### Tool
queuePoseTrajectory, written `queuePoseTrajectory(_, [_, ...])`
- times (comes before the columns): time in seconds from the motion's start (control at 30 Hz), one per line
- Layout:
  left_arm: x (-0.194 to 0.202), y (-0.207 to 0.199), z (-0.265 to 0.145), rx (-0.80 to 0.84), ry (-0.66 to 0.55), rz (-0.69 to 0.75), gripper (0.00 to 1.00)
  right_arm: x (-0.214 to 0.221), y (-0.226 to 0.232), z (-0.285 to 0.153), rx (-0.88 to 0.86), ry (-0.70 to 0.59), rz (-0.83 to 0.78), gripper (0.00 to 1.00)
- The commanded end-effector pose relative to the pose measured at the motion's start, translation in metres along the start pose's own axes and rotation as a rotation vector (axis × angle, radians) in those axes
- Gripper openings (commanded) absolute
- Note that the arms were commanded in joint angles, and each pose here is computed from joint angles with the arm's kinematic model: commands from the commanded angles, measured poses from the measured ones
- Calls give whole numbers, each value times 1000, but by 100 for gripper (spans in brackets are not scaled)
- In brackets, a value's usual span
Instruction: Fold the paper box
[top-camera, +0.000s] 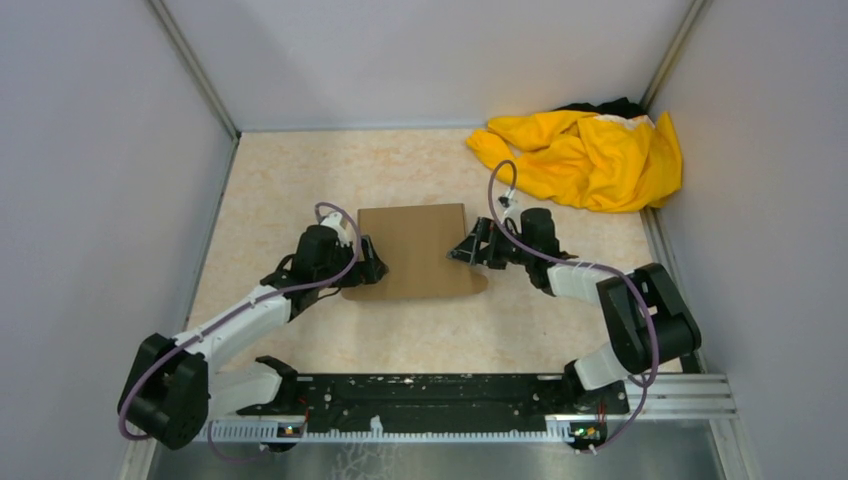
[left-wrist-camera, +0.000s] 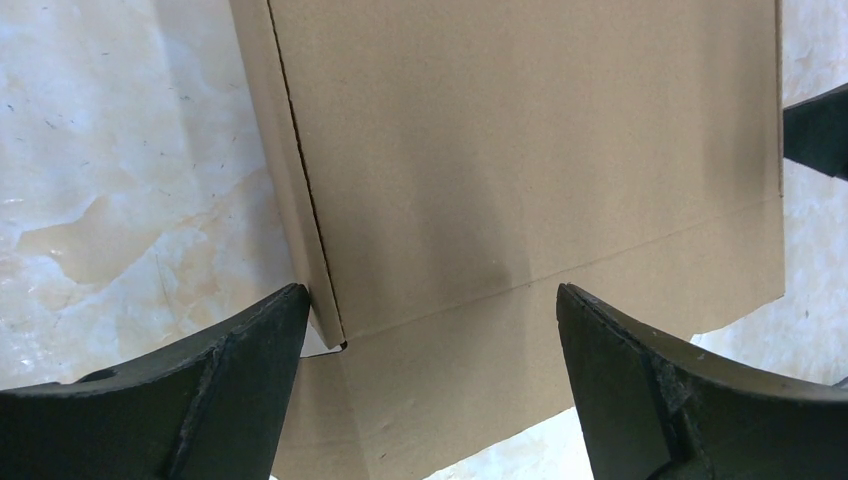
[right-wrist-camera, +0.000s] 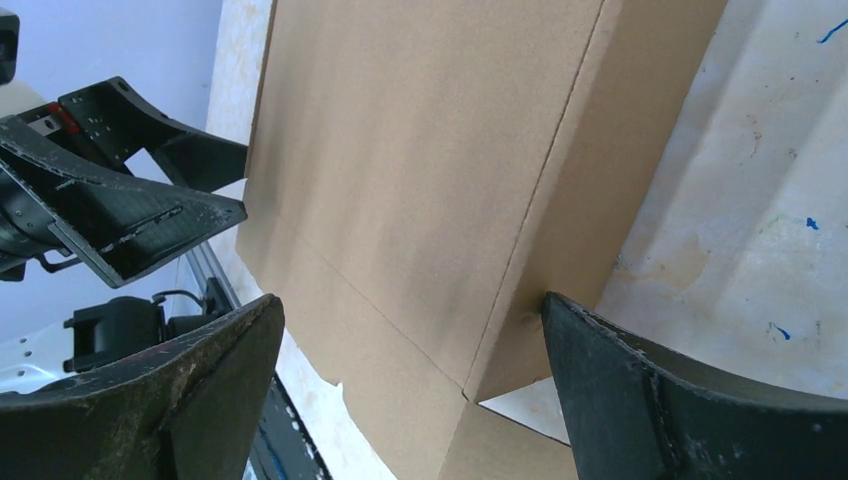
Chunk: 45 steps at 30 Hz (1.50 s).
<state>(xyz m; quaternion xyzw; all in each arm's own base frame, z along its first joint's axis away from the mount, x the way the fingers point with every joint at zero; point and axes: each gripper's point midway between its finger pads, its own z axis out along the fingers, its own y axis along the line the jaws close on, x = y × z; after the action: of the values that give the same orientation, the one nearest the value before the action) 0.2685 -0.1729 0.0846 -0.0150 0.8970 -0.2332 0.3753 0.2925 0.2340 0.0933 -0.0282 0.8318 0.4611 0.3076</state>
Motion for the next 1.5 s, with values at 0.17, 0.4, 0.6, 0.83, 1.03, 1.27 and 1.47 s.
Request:
queuePoseTrajectory(0.17, [5, -11, 7, 82, 6, -22, 98, -9, 12, 4, -78, -28, -20, 99])
queuePoseTrajectory(0.4, [-7, -22, 0, 120, -17, -11, 98, -16, 26, -4, -101, -41, -35, 99])
queuePoseTrajectory(0.6, [-18, -32, -12, 142, -31, -17, 98, -31, 46, -16, -112, -72, -62, 99])
queuePoseTrajectory(0.83, [-35, -46, -27, 174, -50, -17, 98, -44, 70, -31, -135, -96, -88, 99])
queuePoseTrajectory(1.03, [-56, -67, -46, 209, -32, -11, 98, -50, 93, -44, -167, -87, -64, 99])
queuePoseTrajectory(1.27, [-74, -89, -66, 230, 35, -18, 98, -50, 117, -60, -221, -73, 42, 99])
queuePoseTrajectory(1.47, [-83, -107, -79, 275, 66, -52, 98, -49, 127, -70, -209, -57, 95, 99])
